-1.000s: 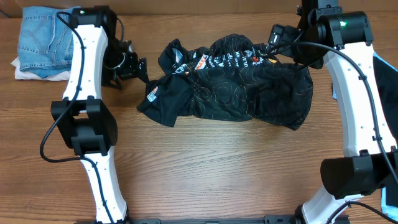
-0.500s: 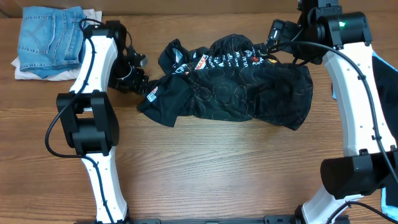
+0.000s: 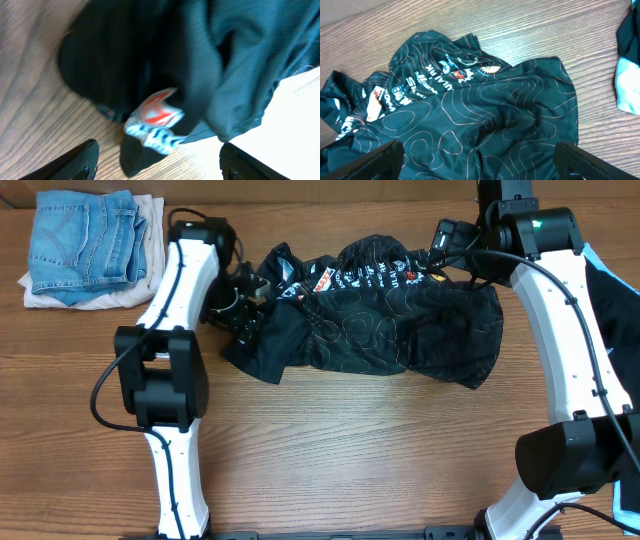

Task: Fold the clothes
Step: 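Lower the jersey onto the table and release both grippers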

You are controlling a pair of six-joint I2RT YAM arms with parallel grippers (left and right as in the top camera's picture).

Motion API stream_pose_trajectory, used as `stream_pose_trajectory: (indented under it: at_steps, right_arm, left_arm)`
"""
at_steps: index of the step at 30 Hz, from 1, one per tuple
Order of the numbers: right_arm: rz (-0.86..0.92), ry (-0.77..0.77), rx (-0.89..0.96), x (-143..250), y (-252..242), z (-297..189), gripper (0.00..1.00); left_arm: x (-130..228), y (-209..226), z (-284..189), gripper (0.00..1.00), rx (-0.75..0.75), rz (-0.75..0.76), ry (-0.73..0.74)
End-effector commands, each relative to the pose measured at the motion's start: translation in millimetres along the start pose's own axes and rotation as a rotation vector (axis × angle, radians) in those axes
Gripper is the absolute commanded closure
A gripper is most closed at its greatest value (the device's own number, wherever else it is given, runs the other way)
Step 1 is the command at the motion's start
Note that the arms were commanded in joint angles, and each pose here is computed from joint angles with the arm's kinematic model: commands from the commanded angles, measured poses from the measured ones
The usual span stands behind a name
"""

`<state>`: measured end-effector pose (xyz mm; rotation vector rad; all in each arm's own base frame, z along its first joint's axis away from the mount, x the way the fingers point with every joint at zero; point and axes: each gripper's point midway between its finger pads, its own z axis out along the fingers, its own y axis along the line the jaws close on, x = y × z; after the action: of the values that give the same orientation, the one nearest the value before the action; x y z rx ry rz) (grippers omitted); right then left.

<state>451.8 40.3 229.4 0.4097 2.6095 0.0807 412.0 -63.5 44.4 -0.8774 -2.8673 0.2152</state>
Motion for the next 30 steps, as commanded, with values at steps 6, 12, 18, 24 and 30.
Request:
stream_pose_trajectory:
  at_steps: [6, 12, 18, 24, 30]
  right_arm:
    - [0.017, 0.012, 0.036, 1, -15, 0, 0.00]
    - [0.016, 0.015, 0.038, 2, -15, 0, 0.00]
    - [0.017, 0.011, 0.036, 1, -15, 0, 0.00]
    - [0.029, 0.031, 0.045, 6, -17, 4, 0.00]
    - [0.114, 0.110, 0.093, 30, -35, 25, 0.00]
  left_arm:
    - [3, 14, 14, 0.21, -0.036, 0.024, 0.014]
    - [14, 19, 28, 0.21, -0.047, 0.036, 0.054]
    - [16, 19, 29, 0.32, -0.052, 0.035, 0.063]
    - [18, 23, 29, 0.77, -0.066, 0.014, 0.070]
    - [17, 22, 29, 0.96, -0.062, -0.012, 0.065]
